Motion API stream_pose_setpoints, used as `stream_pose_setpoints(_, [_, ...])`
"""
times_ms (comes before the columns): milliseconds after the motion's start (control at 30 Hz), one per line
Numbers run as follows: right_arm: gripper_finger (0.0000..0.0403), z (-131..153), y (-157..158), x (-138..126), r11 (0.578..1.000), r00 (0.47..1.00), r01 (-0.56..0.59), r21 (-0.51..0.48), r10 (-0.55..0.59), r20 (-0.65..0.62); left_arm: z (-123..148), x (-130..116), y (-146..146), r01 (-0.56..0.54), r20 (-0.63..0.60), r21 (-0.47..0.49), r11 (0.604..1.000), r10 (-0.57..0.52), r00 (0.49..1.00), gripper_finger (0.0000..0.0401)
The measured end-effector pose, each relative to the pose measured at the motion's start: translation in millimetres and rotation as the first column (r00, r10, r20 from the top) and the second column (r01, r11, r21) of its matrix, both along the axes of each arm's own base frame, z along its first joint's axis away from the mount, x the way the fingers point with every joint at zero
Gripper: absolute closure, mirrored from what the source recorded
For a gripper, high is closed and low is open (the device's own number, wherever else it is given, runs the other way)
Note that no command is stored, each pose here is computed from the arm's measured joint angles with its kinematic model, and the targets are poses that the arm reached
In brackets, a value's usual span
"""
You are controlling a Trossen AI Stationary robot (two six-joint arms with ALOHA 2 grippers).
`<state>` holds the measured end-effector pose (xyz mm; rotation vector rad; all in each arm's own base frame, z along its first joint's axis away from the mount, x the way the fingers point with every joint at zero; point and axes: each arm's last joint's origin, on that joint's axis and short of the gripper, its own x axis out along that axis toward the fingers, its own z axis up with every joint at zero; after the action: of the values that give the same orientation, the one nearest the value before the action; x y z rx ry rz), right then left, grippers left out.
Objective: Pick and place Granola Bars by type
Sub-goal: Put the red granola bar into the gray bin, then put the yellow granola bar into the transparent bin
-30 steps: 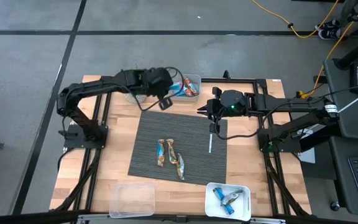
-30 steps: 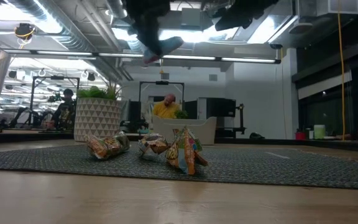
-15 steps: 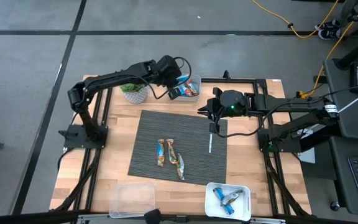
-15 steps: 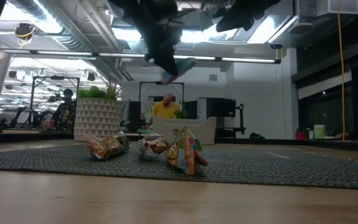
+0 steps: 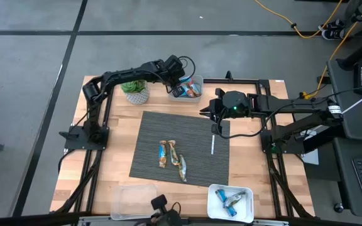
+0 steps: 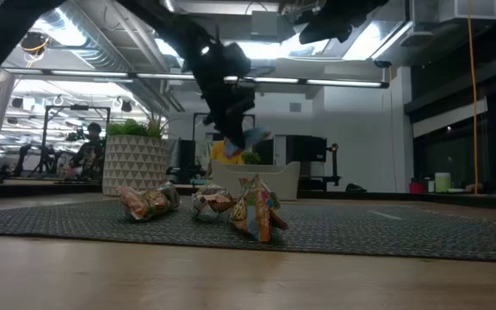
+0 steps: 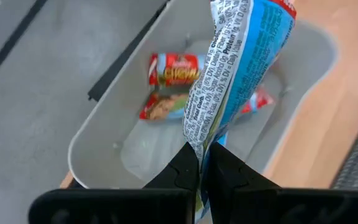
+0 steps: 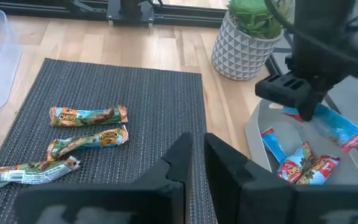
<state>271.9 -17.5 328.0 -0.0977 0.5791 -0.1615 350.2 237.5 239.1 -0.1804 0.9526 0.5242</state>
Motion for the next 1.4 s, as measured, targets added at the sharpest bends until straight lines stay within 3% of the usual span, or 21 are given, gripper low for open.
stream_pose_setpoints(200, [0.0357,0.0,0.0,0.0,1.000,1.000,0.012,0.018,-0.012,0.004,-17.3,1.6,7.2,-0.019,-0.033,-0.027,0.999,0.018,0.999,0.0389])
stream_pose_setpoints(400, [0.0357,-0.1,0.0,0.0,0.999,1.000,0.022,0.033,-0.022,0.006,-15.8,2.0,7.9,-0.028,-0.033,-0.017,0.999,0.028,0.999,0.0353])
stream_pose_setpoints(600, [0.0357,0.0,0.0,0.0,0.999,1.000,0.022,0.034,-0.023,0.007,-0.5,5.8,10.7,-0.047,-0.021,0.038,0.998,0.047,0.999,0.0299])
stream_pose_setpoints(767, [0.0357,-0.2,0.0,-0.1,0.999,1.000,0.022,0.033,-0.022,0.005,32.9,7.9,3.0,-0.027,0.014,0.054,0.998,0.026,1.000,0.0260])
stream_pose_setpoints(1067, [0.0357,-0.7,0.0,-0.5,1.000,1.000,-0.011,-0.017,0.010,-0.013,96.6,5.7,-53.1,0.097,0.100,-0.097,0.991,-0.088,0.991,0.0251])
stream_pose_setpoints(1400, [0.0357,-1.4,0.0,-0.9,0.996,0.998,-0.051,-0.074,0.049,-0.036,127.9,-7.5,-143.6,0.138,0.060,-0.229,0.964,-0.128,0.990,0.0262])
